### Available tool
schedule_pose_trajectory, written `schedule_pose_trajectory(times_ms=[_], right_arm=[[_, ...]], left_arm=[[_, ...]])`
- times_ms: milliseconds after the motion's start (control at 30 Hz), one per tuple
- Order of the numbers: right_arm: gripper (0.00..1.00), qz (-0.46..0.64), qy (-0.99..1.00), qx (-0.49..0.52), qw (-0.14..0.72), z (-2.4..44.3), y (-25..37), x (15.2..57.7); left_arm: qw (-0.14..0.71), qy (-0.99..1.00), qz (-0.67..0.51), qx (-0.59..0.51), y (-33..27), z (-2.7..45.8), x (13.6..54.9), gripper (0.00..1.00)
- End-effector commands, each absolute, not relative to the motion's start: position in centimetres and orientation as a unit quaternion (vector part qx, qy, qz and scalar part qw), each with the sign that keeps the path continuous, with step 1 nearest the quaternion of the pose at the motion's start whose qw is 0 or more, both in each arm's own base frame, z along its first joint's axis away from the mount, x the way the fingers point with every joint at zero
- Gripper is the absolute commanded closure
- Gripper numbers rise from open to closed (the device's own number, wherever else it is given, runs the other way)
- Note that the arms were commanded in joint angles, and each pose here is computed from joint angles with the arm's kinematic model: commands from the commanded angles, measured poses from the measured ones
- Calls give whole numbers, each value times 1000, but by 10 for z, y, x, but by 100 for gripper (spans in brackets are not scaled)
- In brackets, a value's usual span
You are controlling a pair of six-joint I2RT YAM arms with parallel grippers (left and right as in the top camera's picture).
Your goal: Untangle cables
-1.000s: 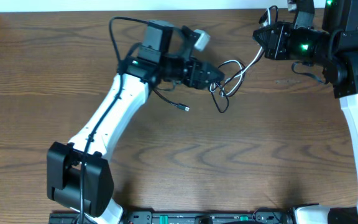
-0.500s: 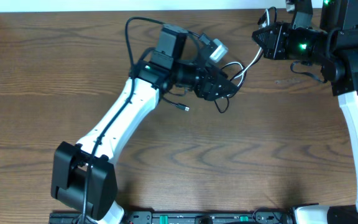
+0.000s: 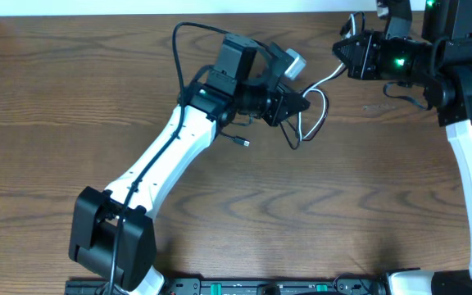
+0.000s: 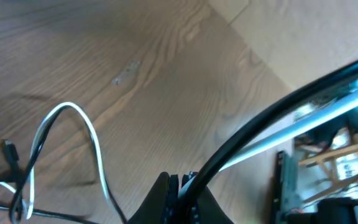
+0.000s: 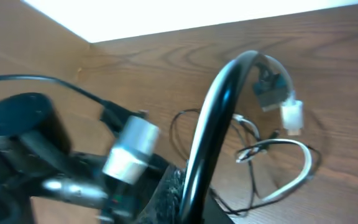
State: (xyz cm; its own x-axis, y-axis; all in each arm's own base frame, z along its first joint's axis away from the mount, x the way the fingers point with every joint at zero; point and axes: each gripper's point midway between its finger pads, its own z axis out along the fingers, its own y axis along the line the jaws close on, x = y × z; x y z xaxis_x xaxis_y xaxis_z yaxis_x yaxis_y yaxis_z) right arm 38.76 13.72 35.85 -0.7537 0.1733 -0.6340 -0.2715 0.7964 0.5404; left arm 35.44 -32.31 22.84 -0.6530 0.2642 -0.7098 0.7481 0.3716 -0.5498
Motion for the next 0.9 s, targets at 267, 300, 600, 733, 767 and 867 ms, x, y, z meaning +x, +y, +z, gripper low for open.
schedule_pose_trajectory(times_ms=[267, 300, 600, 733, 767, 867], right_arm=[[1, 244, 915, -68, 313, 293, 114, 418], [1, 262, 911, -85, 306, 292, 122, 415], [19, 342, 870, -225, 276, 287, 184, 391], [23, 394, 837, -263, 276, 299, 201, 381], [24, 403, 831, -268, 276, 301, 202, 379], [26, 410, 822, -278, 281, 304, 204, 378]], left_arm=[[109, 742, -658, 70, -274, 326, 372, 93], [108, 733, -668, 72, -272, 335, 373, 93], [149, 661, -730, 90, -264, 412, 374, 93], [170, 655, -733, 61, -255, 417, 386, 93], [172, 654, -734, 51, -253, 418, 390, 92], [174, 651, -739, 22, -249, 420, 398, 93]])
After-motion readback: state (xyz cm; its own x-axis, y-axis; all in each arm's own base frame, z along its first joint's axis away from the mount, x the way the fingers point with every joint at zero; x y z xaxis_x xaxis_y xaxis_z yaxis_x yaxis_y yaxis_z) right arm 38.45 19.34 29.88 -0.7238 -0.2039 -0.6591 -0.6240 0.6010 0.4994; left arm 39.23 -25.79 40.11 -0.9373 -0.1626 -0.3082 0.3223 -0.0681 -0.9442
